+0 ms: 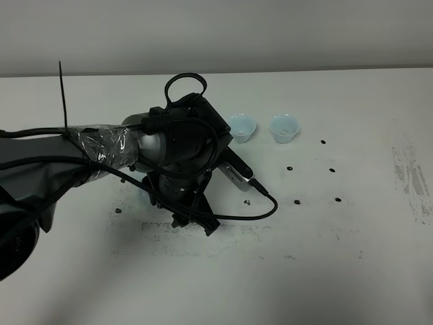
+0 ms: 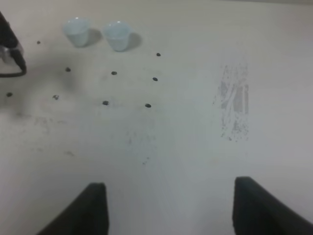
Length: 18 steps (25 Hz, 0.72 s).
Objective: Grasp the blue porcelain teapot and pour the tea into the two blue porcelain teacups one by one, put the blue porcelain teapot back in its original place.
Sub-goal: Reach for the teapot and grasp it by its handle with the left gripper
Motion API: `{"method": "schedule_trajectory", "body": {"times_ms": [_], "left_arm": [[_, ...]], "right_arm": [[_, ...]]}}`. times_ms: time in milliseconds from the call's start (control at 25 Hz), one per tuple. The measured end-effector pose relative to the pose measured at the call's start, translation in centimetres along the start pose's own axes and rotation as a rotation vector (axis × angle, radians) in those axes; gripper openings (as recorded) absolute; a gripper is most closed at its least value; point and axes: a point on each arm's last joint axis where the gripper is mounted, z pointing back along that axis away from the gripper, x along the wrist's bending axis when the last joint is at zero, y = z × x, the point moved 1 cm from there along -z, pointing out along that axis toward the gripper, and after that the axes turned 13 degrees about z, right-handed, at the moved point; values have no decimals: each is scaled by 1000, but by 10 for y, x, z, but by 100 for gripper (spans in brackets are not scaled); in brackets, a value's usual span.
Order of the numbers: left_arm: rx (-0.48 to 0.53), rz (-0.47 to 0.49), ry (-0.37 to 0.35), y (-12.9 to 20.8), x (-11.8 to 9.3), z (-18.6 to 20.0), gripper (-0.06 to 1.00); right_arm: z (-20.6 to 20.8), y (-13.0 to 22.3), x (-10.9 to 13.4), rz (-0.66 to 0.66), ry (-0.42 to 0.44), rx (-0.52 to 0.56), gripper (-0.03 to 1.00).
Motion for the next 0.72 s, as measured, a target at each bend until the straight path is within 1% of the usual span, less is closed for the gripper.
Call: {"method": "schedule_trajectory", "body": {"times_ms": [120,400,640,720], "left_arm": [[-4,1,15,1,-4,3,50],[-22,-5,18,2,-5,3,50],[-106,-39,26,-5,-6,0,50],[-115,-57,25,-6,-6,-1,50]], "right_arm": [[0,0,0,0,0,0,56],[0,0,0,0,0,0,56],[0,0,0,0,0,0,56],[0,0,0,0,0,0,56]]}}
